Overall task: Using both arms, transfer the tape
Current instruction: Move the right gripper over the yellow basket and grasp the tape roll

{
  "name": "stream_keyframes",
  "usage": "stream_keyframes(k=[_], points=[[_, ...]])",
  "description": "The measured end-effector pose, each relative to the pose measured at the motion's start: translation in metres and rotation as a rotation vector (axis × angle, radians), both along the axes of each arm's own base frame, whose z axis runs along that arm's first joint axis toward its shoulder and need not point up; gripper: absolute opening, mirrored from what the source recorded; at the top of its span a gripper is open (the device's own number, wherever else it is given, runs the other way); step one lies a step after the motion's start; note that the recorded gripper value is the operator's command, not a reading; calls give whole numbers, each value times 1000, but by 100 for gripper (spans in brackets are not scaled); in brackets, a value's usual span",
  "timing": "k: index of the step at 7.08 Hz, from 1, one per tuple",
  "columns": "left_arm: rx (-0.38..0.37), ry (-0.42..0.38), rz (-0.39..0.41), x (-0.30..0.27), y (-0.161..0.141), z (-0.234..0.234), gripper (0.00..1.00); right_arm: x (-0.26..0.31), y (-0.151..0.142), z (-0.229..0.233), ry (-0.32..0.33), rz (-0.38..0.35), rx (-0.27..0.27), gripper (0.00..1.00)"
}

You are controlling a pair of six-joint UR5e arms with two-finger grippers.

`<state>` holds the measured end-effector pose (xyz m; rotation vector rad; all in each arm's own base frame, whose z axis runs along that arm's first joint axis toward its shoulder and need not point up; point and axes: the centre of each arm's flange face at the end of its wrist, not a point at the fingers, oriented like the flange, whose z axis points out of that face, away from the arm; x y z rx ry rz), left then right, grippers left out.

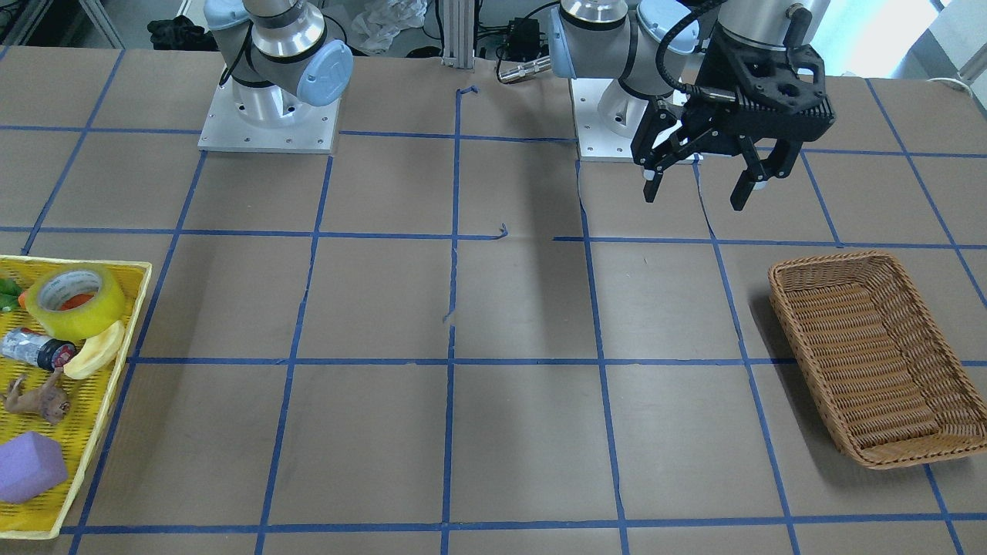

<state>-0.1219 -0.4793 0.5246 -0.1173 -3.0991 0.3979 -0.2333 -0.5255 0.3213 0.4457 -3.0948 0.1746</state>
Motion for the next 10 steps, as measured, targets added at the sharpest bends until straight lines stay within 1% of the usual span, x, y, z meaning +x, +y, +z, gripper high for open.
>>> stream_keyframes(k=[1, 2, 3, 5, 6, 8, 10], points=[[1, 1, 1, 0, 0, 0, 100, 0, 9, -24, -24, 10, -2, 92], [3, 2, 3, 0, 0, -2, 100, 2, 17, -42, -42, 16, 5, 80], [4, 3, 3, 0, -1, -2, 100, 4, 21, -51, -45, 18, 3, 78], [6, 2, 3, 0, 0, -3, 100, 6, 24, -71, -40, 17, -5, 59], [7, 2, 4, 0, 0, -4, 100, 7, 25, -79, -34, 14, -13, 34], [7, 3, 5, 0, 0, -4, 100, 7, 26, -84, -25, 8, -23, 0], [7, 3, 5, 0, 0, -4, 100, 6, 25, -82, -18, 2, -28, 0]])
